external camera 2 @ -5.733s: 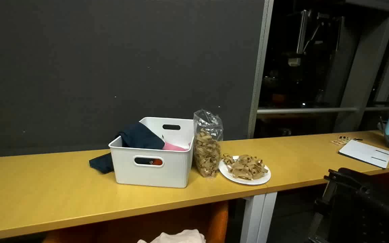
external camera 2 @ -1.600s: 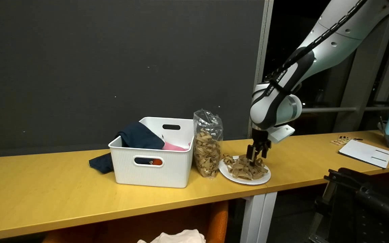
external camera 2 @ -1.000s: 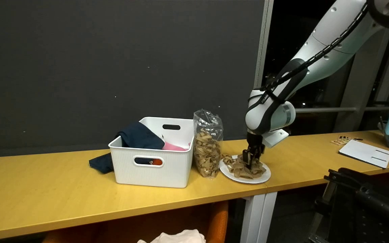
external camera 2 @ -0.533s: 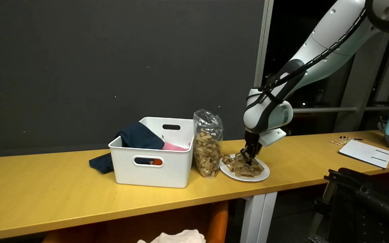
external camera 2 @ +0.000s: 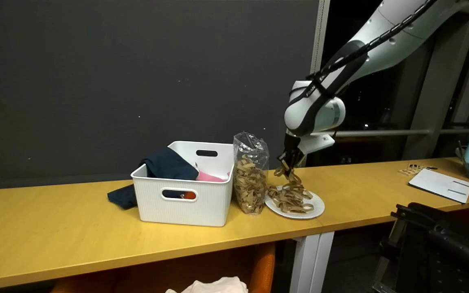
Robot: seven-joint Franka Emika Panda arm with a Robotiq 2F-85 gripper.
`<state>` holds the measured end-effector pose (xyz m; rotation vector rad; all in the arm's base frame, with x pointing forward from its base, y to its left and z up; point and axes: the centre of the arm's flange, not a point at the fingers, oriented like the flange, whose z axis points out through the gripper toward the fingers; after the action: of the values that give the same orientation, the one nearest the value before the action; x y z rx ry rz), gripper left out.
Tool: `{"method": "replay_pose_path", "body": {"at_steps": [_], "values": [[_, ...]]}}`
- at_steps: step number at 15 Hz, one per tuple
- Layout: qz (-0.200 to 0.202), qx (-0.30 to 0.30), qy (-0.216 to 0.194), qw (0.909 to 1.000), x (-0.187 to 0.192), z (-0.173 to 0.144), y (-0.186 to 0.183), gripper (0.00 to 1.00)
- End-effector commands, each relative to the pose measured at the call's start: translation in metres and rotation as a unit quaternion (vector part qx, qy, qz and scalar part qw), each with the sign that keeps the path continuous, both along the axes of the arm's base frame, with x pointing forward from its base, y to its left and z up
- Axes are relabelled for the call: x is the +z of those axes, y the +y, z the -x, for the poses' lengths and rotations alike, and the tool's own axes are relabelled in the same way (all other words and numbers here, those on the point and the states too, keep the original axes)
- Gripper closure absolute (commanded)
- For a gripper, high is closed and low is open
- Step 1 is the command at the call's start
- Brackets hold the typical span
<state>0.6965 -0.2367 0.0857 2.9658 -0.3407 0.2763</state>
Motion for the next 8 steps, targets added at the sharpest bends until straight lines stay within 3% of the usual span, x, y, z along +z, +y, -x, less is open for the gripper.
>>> {"method": "replay_pose_path", "body": {"at_steps": [1,4,8], "values": [[0.006,-0.025,-0.025,0.9994,0.089,-0.015,0.017,0.98],[0.015,-0.032,-0.046,0.9983,0.157,-0.030,0.029,0.98],[0.009,-0.007,-0.088,0.9961,0.210,-0.043,0.057,0.98]]}}
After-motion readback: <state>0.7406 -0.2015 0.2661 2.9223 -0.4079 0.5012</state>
